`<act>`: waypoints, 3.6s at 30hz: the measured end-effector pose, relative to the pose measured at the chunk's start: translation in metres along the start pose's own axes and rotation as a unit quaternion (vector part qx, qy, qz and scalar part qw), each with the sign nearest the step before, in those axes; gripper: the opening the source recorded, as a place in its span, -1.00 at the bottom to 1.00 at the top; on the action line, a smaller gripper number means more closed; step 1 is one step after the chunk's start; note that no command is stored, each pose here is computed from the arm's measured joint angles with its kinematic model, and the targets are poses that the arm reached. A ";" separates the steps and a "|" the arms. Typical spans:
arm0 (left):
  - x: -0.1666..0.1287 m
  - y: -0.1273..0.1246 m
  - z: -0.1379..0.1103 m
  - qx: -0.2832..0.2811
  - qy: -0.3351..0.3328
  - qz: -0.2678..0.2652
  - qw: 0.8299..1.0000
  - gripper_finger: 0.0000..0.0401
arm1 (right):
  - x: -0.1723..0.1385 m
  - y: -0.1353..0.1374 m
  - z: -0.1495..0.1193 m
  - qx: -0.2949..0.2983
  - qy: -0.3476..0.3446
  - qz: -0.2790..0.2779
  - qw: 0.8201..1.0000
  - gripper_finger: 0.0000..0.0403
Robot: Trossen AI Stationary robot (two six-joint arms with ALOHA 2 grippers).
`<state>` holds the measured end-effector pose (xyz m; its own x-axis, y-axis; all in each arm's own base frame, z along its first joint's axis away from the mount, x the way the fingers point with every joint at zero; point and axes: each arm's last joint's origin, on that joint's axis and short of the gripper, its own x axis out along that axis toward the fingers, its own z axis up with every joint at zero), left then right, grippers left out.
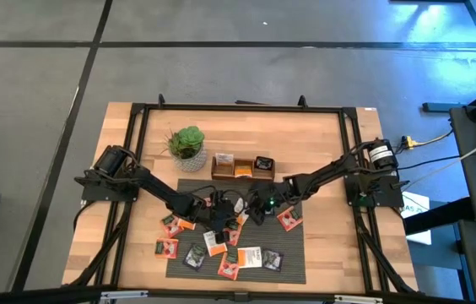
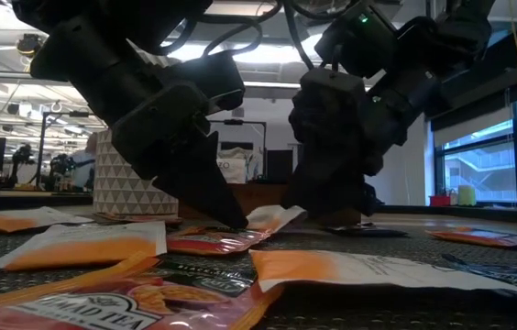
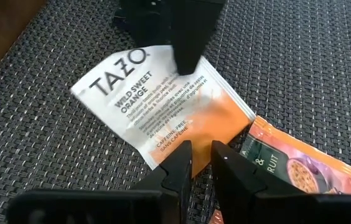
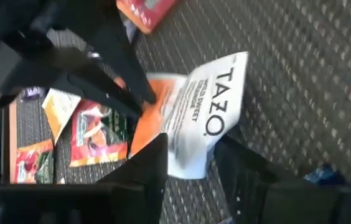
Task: Pick & Place Tea
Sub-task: Put the white tea bag into the left section of the wooden organizer
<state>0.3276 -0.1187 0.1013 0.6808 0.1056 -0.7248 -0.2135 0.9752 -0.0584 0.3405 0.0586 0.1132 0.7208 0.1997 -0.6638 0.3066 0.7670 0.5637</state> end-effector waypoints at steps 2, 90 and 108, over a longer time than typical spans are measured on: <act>0.000 0.000 0.000 0.001 0.000 0.000 1.000 -0.71 | 0.000 0.003 0.003 -0.004 -0.016 0.016 1.000 -0.41; 0.000 -0.001 0.000 0.005 0.006 -0.013 1.000 -0.71 | -0.002 -0.006 0.002 -0.096 0.033 0.013 0.995 -0.54; -0.029 -0.003 0.017 0.021 -0.003 -0.072 0.997 -0.71 | -0.006 -0.003 0.004 -0.112 0.030 0.019 0.993 -0.96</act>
<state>0.3209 -0.1218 0.1340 0.7072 -0.0354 -0.7061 -0.0837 0.9875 -0.1334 0.3377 0.0527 0.1179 0.6880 0.2616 -0.6769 0.1301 0.8732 0.4697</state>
